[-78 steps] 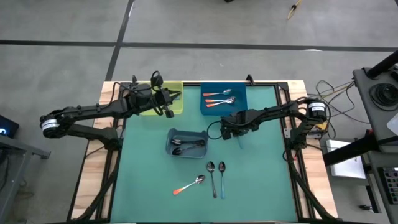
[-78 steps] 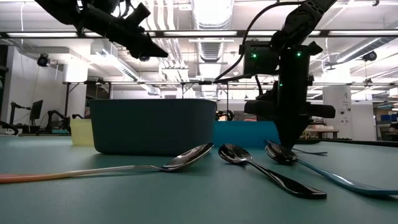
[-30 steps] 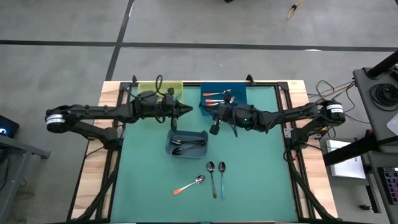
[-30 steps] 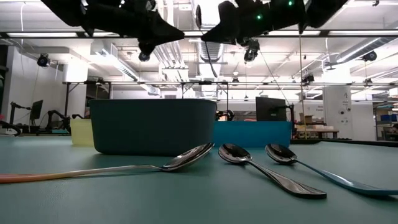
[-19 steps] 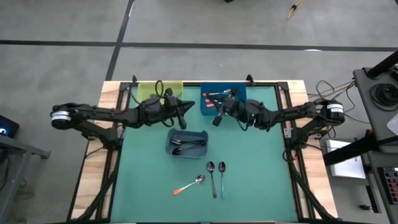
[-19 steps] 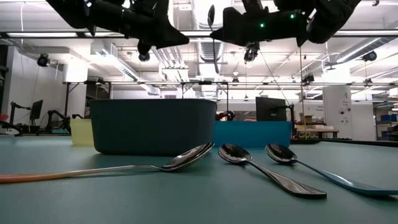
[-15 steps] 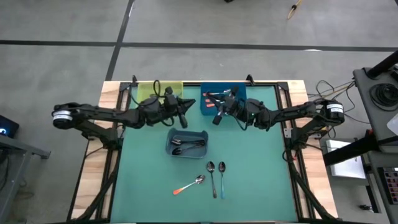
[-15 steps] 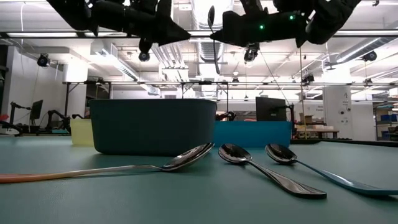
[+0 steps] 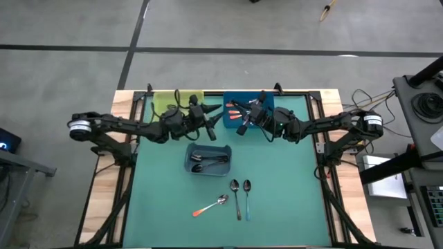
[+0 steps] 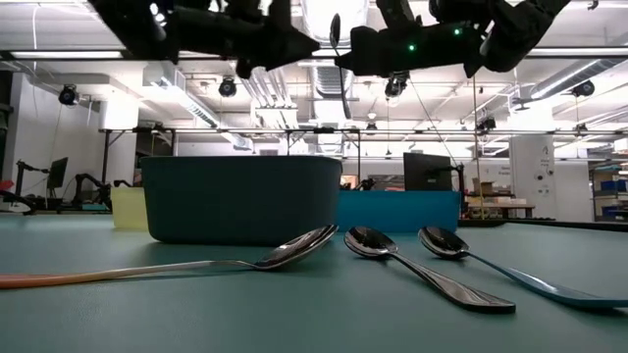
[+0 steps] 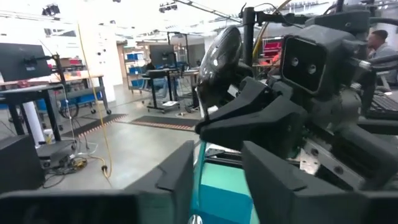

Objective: Sort silverware by color (type)
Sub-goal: Put the blue spoon into the green bin

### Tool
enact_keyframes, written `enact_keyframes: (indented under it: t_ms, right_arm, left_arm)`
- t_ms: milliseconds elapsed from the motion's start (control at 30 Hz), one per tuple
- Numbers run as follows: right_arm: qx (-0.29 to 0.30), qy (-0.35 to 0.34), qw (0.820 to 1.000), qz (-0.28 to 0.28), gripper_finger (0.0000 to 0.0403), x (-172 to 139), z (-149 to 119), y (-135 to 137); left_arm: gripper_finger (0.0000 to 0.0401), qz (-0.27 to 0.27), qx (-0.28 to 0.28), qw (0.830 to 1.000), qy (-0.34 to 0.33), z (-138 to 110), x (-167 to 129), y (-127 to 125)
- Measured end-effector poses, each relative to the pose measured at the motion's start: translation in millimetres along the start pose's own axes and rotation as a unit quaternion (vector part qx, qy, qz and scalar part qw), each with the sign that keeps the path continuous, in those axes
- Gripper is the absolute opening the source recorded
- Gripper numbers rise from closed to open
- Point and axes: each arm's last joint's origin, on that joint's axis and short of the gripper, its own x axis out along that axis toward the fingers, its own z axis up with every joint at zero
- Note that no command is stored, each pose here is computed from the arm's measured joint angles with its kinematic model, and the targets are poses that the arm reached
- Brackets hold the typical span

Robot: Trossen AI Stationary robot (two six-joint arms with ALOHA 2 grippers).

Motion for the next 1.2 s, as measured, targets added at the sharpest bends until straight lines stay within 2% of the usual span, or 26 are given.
enact_keyframes:
  t_ms: [200,367,800,933,1067,1200]
  right_arm:
    - [-0.008,0.006,1.0,0.003,0.0013,0,-1,1]
    - [-0.02,0.008,1.0,0.004,0.0013,0,-2,1]
    - [-0.038,0.01,0.999,0.009,0.0013,0,-3,2]
    - [-0.041,0.014,0.999,0.011,0.0013,0,-4,2]
    - [-0.043,0.019,0.999,0.011,0.0013,0,-5,2]
    - [-0.048,0.019,0.999,0.009,0.0013,0,-4,2]
  left_arm:
    - [0.0188,0.047,0.027,0.998,0.009,1,22,-4]
    - [0.02,0.053,0.031,0.998,0.003,5,27,-4]
    - [0.0185,0.038,0.009,0.999,-0.013,13,38,-8]
    - [0.0178,0.052,0.013,0.999,-0.012,12,47,-10]
    - [0.0157,0.082,0.014,0.996,-0.01,13,48,-9]
    - [0.0113,0.089,0.009,0.996,-0.01,13,48,-9]
